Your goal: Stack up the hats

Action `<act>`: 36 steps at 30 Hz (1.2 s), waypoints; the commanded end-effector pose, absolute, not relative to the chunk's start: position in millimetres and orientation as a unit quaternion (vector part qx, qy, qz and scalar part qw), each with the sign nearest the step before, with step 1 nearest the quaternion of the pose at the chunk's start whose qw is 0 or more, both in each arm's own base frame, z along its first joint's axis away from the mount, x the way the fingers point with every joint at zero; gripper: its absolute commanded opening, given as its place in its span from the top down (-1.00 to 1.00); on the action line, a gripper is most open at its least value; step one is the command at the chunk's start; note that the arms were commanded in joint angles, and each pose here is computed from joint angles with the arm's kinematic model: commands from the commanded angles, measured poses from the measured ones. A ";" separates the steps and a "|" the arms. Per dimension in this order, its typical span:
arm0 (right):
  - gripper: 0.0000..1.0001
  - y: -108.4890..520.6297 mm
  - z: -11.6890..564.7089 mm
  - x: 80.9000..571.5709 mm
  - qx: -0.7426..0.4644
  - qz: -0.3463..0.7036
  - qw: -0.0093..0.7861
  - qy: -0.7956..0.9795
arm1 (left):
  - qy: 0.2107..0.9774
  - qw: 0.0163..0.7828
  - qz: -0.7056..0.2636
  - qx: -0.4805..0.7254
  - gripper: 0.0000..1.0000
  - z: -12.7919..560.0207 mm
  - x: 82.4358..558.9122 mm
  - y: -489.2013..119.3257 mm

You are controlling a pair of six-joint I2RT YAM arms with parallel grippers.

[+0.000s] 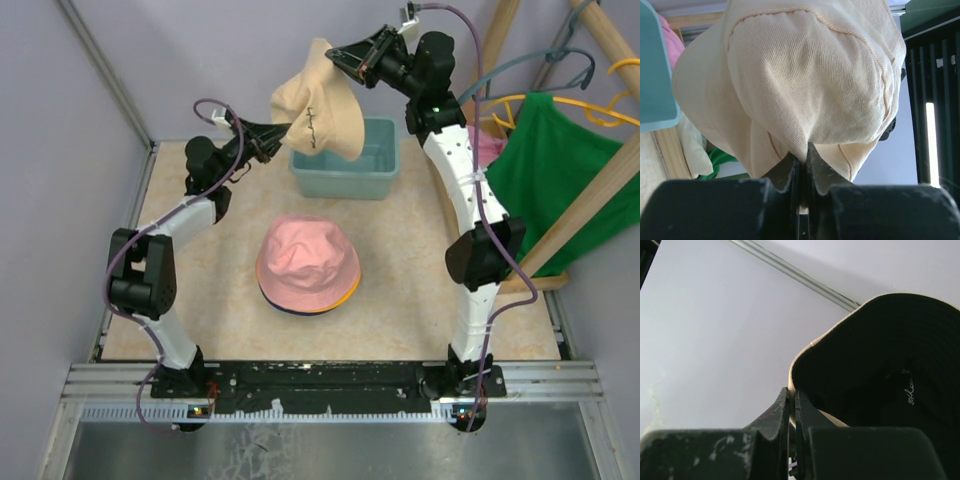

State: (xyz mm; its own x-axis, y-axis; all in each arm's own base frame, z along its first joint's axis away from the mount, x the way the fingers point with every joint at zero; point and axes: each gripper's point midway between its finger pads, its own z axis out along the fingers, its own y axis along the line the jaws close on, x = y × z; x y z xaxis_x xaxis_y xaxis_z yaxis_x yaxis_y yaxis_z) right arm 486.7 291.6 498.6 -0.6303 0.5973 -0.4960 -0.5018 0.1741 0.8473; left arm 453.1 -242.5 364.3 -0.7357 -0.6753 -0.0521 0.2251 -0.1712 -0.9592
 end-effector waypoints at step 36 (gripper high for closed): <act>1.00 260.5 414.8 256.9 0.028 0.572 0.366 0.734 | 0.707 0.308 -0.635 -0.044 0.70 484.4 289.6 -178.9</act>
State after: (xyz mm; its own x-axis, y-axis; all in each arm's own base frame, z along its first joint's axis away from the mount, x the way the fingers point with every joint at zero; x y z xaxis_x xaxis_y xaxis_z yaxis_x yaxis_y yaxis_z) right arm 279.8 274.2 416.1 -0.7551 0.4504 -0.4765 -0.3544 0.3310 0.8745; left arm 316.8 -180.4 489.5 -0.7959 -0.4811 -0.3676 0.3254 0.1721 -0.9298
